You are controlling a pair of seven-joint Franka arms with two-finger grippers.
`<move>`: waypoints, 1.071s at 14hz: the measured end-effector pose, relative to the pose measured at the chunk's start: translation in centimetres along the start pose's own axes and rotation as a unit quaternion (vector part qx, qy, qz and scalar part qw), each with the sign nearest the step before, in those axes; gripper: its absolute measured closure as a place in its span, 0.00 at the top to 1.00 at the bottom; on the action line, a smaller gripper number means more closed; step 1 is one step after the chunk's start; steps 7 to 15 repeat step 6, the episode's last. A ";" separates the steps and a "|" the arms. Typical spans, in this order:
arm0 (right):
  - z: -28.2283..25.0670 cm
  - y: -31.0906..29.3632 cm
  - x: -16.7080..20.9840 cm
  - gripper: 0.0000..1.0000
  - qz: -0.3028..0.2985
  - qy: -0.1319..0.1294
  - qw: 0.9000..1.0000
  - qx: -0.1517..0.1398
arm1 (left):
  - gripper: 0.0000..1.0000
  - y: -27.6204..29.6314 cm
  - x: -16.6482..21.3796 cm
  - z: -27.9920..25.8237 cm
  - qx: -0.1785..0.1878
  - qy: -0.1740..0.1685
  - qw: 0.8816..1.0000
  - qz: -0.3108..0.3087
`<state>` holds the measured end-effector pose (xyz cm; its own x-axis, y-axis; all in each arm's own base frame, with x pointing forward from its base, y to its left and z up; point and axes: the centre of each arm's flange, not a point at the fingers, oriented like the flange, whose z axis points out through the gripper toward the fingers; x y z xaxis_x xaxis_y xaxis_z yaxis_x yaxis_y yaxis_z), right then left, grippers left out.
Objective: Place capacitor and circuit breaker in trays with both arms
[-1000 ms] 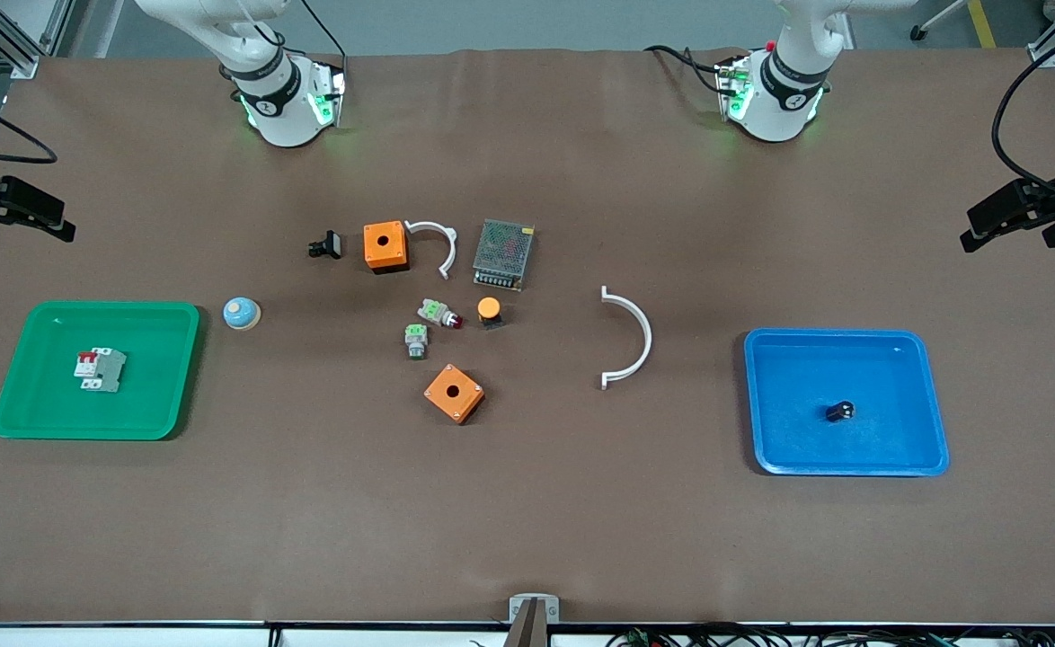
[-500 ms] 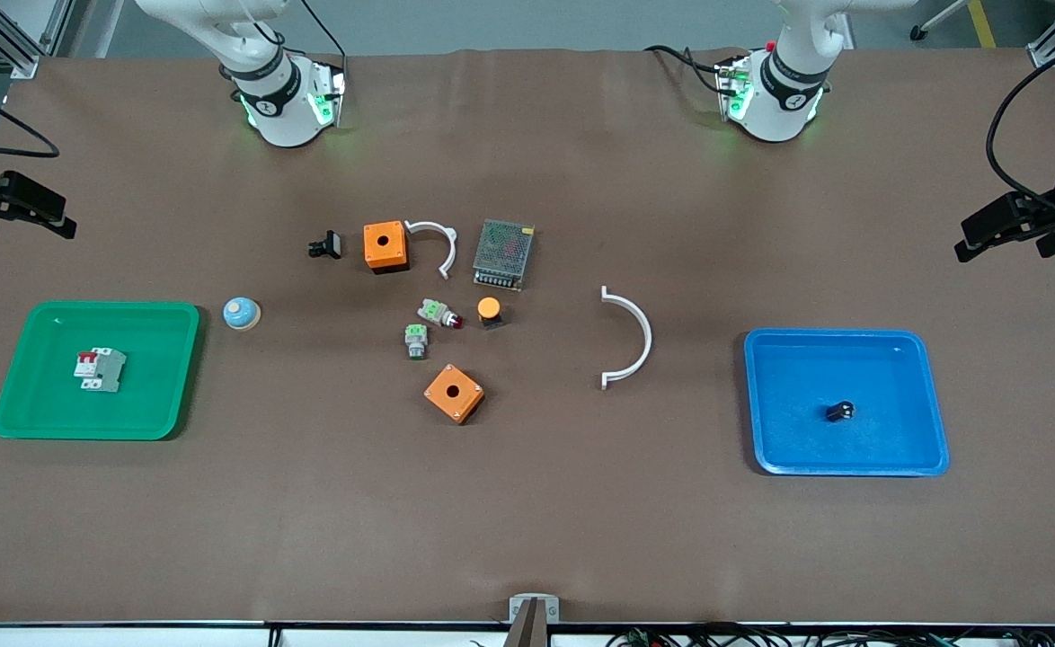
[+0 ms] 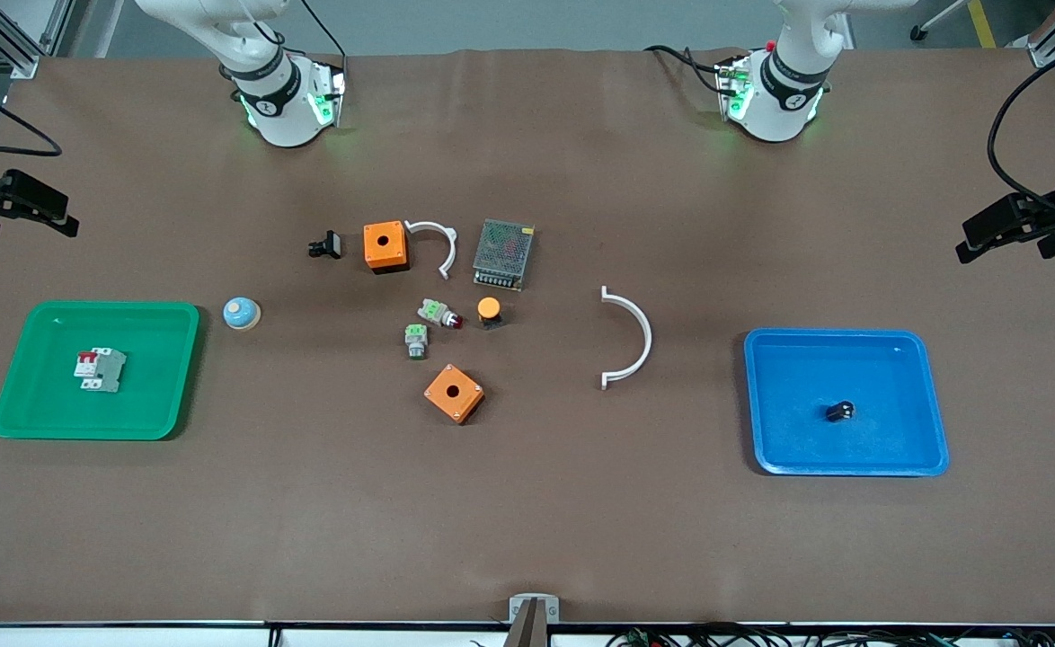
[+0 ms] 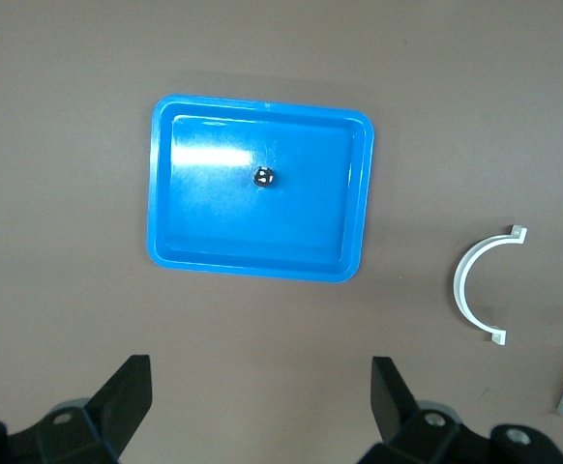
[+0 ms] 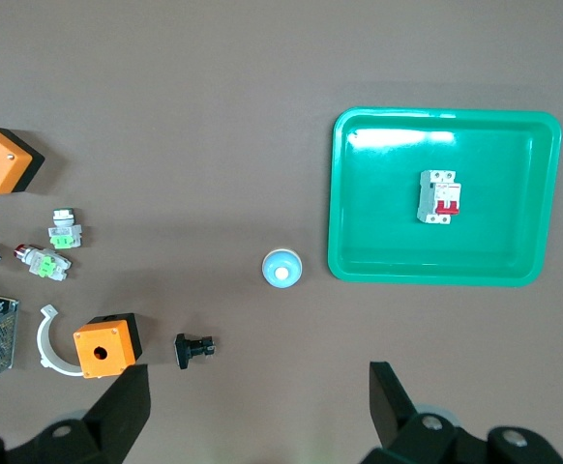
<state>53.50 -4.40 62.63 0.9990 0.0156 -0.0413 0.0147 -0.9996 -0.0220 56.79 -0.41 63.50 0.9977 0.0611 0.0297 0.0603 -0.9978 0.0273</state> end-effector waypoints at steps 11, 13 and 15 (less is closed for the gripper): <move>0.1 0.0 -0.9 1.00 0.000 -0.002 1.000 0.001 | 1.00 0.0 0.0 0.0 0.000 0.000 1.000 0.000; 0.1 0.0 -0.9 1.00 0.000 -0.002 1.000 0.001 | 1.00 0.0 0.0 0.0 0.000 0.000 1.000 0.000; 0.1 0.0 -0.9 1.00 0.000 -0.002 1.000 0.001 | 1.00 0.0 0.0 0.0 0.000 0.000 1.000 0.000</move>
